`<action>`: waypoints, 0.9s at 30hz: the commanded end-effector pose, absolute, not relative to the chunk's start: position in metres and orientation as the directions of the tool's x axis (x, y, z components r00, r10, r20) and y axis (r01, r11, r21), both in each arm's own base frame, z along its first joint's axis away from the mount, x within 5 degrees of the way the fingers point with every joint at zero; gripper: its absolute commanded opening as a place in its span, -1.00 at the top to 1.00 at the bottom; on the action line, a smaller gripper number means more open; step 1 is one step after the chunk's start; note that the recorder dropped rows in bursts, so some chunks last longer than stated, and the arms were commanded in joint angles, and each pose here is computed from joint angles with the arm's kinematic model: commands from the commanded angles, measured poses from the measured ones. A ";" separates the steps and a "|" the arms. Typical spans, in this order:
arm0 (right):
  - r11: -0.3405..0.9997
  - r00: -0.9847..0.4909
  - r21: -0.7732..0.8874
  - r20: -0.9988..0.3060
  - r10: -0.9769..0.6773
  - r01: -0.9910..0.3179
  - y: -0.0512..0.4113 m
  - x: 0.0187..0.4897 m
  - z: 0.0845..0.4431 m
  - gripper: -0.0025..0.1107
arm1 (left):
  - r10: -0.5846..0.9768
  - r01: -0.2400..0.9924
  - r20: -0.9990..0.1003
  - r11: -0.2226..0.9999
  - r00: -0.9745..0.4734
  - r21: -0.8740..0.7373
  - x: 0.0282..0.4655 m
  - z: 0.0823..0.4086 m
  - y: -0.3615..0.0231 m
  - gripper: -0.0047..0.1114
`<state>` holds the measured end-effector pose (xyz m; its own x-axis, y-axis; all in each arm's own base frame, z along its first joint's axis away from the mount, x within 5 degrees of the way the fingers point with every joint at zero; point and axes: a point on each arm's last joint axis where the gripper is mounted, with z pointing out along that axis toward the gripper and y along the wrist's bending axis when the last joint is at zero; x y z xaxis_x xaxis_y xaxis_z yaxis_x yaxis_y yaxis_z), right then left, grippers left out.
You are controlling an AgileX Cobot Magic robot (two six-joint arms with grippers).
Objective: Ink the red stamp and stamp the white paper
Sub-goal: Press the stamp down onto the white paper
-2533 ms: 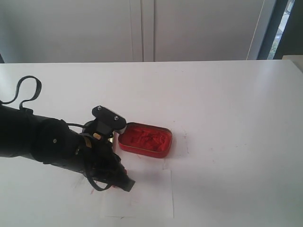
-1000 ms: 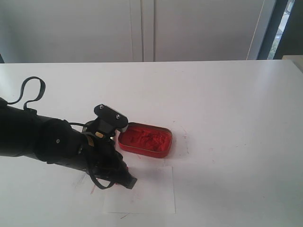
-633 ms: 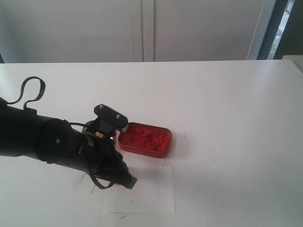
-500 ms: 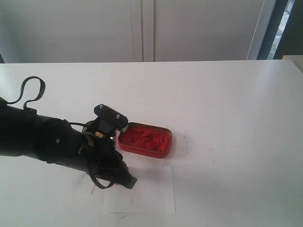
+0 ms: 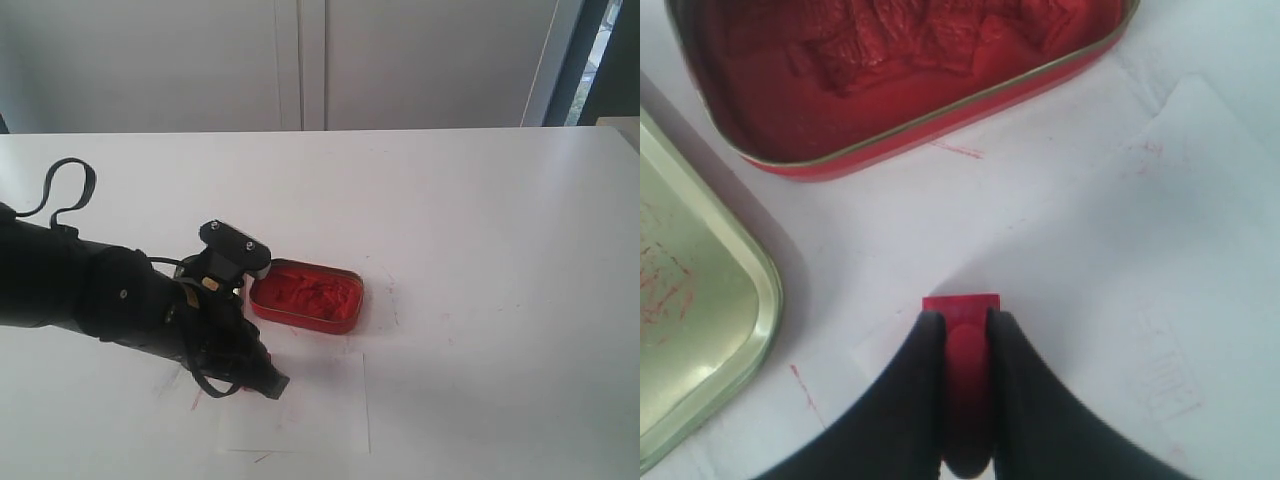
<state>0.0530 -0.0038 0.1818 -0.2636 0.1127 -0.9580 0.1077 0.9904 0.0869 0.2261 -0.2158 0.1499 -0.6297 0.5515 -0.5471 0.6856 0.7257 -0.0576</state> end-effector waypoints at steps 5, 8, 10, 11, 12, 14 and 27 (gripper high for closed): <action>0.991 -0.257 0.085 -0.960 0.110 0.105 -0.004 0.053 0.181 0.96 | 0.612 0.702 -0.420 0.707 -0.670 -0.090 0.216 0.138 -0.213 0.92; 0.991 -0.257 0.085 -0.960 0.110 0.105 -0.004 0.053 0.181 0.96 | 0.609 0.704 -0.430 0.704 -0.666 -0.092 0.218 0.142 -0.216 0.92; 0.991 -0.257 0.085 -0.960 0.110 0.105 -0.004 0.053 0.181 0.96 | 0.610 0.706 -0.431 0.702 -0.665 -0.095 0.220 0.145 -0.218 0.92; 0.991 -0.257 0.085 -0.960 0.110 0.105 -0.004 0.053 0.181 0.96 | 0.610 0.707 -0.432 0.701 -0.664 -0.097 0.220 0.146 -0.219 0.92; 0.991 -0.257 0.085 -0.960 0.110 0.105 -0.004 0.053 0.181 0.96 | 0.611 0.708 -0.430 0.700 -0.664 -0.098 0.221 0.147 -0.219 0.92; 0.991 -0.257 0.085 -0.960 0.110 0.105 -0.004 0.053 0.181 0.96 | 0.612 0.709 -0.430 0.698 -0.664 -0.100 0.222 0.149 -0.221 0.92; 0.991 -0.257 0.085 -0.960 0.110 0.105 -0.004 0.053 0.181 0.96 | 0.586 0.722 -0.522 0.687 -0.619 -0.086 0.220 0.180 -0.218 0.92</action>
